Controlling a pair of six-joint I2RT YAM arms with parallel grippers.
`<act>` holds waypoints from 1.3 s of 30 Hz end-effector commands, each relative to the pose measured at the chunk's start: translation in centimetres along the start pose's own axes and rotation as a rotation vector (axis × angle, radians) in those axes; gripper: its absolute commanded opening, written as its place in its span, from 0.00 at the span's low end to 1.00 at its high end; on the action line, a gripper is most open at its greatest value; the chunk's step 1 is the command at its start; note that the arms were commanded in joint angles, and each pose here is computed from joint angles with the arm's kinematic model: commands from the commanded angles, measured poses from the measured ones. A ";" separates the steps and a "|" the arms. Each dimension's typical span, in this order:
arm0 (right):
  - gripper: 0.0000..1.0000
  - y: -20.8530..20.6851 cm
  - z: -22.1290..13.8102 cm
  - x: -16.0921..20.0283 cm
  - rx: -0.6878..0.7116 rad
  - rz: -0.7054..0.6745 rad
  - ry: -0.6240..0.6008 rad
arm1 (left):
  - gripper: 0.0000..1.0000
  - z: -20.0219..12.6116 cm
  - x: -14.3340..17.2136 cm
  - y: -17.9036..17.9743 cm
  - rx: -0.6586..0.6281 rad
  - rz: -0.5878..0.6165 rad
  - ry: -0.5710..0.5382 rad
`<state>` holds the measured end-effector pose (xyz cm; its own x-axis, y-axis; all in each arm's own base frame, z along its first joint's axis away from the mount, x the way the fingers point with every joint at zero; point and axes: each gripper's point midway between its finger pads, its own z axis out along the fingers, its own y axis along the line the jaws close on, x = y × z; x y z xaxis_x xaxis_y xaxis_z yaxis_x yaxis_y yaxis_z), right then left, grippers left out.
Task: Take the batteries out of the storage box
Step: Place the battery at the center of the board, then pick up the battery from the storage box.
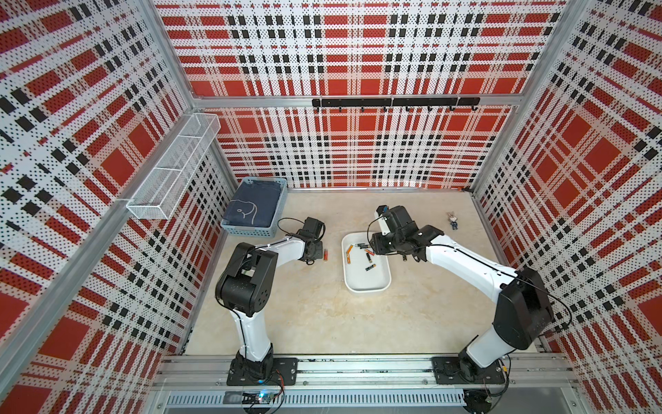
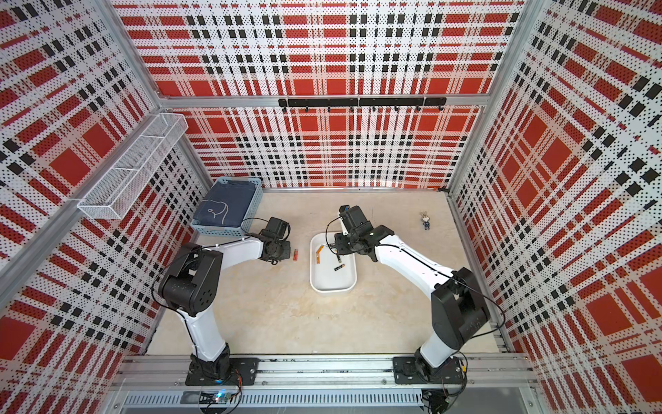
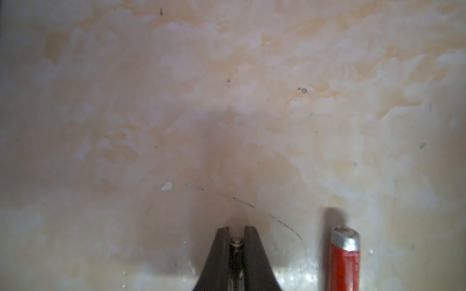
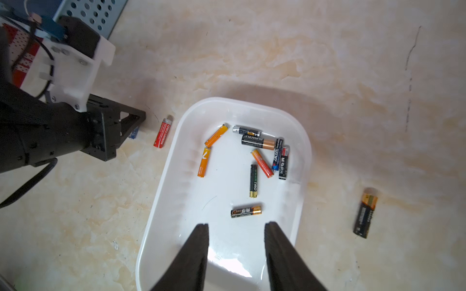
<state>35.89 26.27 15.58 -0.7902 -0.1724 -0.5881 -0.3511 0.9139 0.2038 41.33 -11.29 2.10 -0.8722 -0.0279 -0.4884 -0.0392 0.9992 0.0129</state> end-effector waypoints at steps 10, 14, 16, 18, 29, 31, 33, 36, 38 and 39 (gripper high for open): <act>0.48 -0.3 5.6 4.0 0.143 -0.018 0.233 | 0.16 -0.1 -0.4 -1.2 0.003 0.021 -0.023; 0.48 -0.5 6.9 4.3 0.168 -0.028 0.260 | 0.26 -1.1 -1.1 -1.1 0.005 0.010 -0.047; 0.48 -0.7 7.4 4.3 0.190 -0.025 0.264 | 0.31 -1.8 -1.6 -1.0 0.004 0.003 -0.061; 0.48 -1.0 7.8 4.3 0.210 -0.022 0.266 | 0.34 -2.6 -2.0 -1.1 0.010 0.003 -0.077; 0.43 -2.0 10.5 5.7 0.268 -0.015 0.313 | 0.34 -9.8 -5.2 -2.1 0.049 -0.032 -0.211; 0.43 -2.2 10.8 5.9 0.275 -0.012 0.319 | 0.34 -11.3 -5.6 -2.4 0.058 -0.038 -0.248; 0.42 -2.2 11.3 6.2 0.274 -0.009 0.321 | 0.34 -12.7 -5.9 -2.8 0.067 -0.059 -0.285; 0.40 -2.4 12.0 6.5 0.280 -0.009 0.327 | 0.34 -14.3 -5.9 -3.6 0.069 -0.055 -0.325; 0.39 -2.6 12.4 6.8 0.292 -0.008 0.331 | 0.34 -14.9 -5.6 -4.3 0.079 -0.050 -0.342; 0.38 -2.7 12.5 6.8 0.296 -0.010 0.331 | 0.34 -15.1 -5.5 -4.5 0.079 -0.047 -0.346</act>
<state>37.54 27.16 2.57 -0.9195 -0.2486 -0.3044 -0.2497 0.9677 -0.0361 39.45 -15.99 17.04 -0.6739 -0.0613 -0.7363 -0.0029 0.9968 -0.0804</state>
